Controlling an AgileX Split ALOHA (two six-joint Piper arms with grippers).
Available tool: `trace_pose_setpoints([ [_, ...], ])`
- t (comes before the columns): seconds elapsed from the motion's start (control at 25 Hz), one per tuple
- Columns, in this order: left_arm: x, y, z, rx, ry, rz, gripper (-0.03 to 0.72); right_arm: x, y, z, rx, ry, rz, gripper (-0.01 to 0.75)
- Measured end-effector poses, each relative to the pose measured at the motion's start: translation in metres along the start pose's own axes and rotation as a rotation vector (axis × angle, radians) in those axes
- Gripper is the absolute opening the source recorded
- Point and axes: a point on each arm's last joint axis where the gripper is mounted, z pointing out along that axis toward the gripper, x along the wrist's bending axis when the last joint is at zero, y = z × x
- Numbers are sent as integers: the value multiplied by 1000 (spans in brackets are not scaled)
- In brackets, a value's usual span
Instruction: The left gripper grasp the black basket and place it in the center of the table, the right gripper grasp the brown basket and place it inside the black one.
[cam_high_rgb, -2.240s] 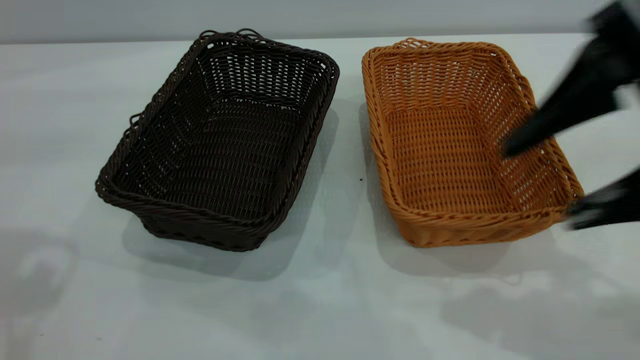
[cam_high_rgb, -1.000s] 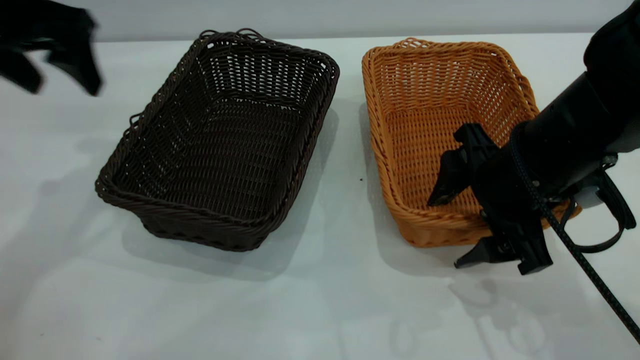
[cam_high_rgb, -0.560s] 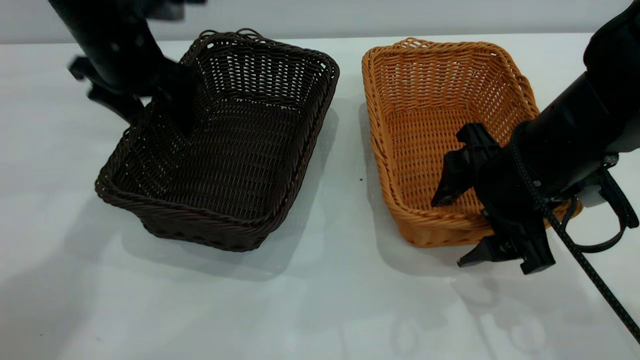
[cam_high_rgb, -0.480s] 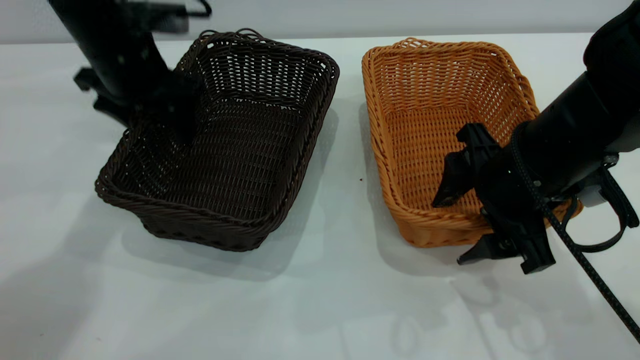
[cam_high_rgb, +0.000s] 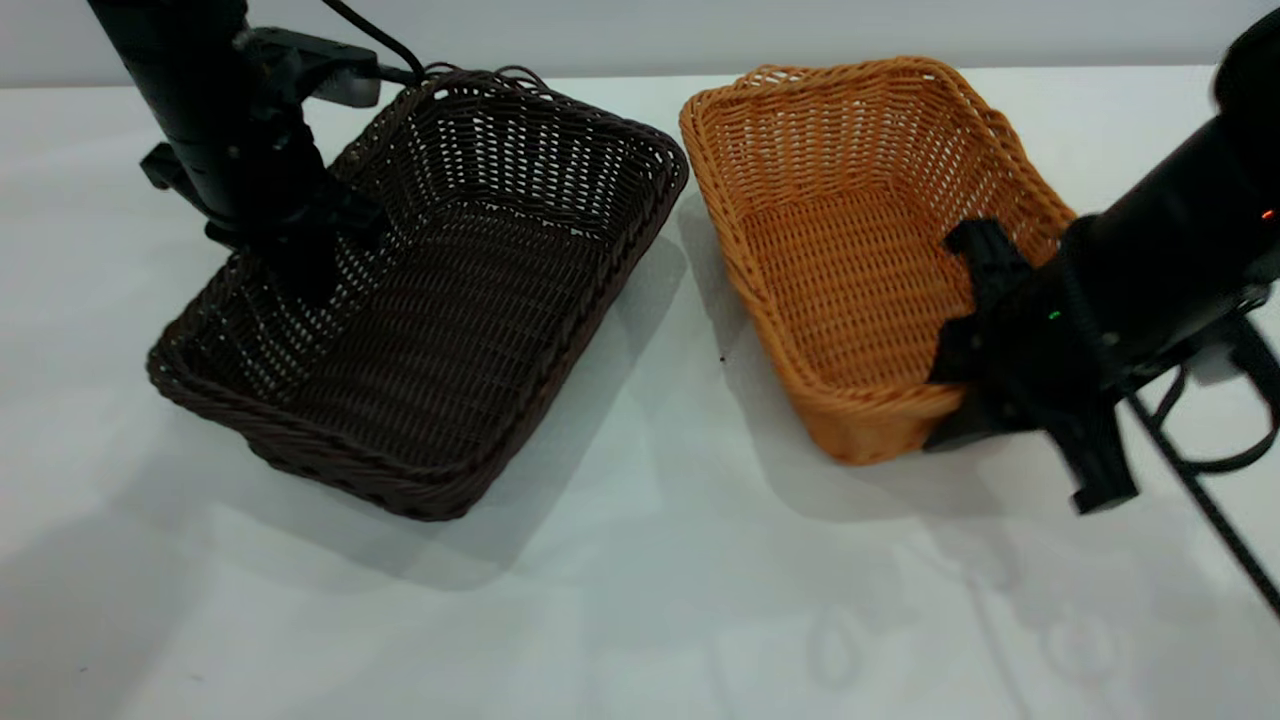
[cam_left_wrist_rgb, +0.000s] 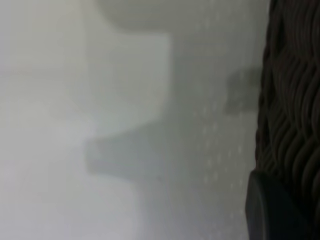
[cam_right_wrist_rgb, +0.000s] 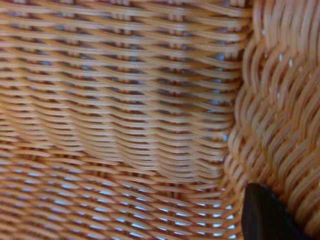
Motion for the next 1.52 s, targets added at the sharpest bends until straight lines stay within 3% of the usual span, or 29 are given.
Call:
trace_pose_setpoints([
  [0.2, 6, 3, -1, -21, 66, 129, 78, 14, 31, -28, 26, 106, -226, 75],
  [0.36, 2, 9, -2, -73, 89, 308, 78, 18, 57, -53, 94, 207, -322, 74],
  [0.64, -43, 30, -7, -229, 142, 831, 78, 42, 100, -95, 248, 339, -521, 74],
  [0.88, -88, 36, -3, -313, 171, 1102, 78, 77, 104, -130, 382, 401, -733, 74],
  [1.08, -105, 37, 1, -332, 174, 1172, 78, 96, 106, -146, 386, 447, -785, 74],
  [1.32, -111, 38, 1, -359, 177, 1185, 88, 96, 106, -146, 392, 434, -796, 74],
  [1.52, -117, 41, -1, -403, 161, 1096, 204, 95, 106, -147, 399, 435, -797, 75],
])
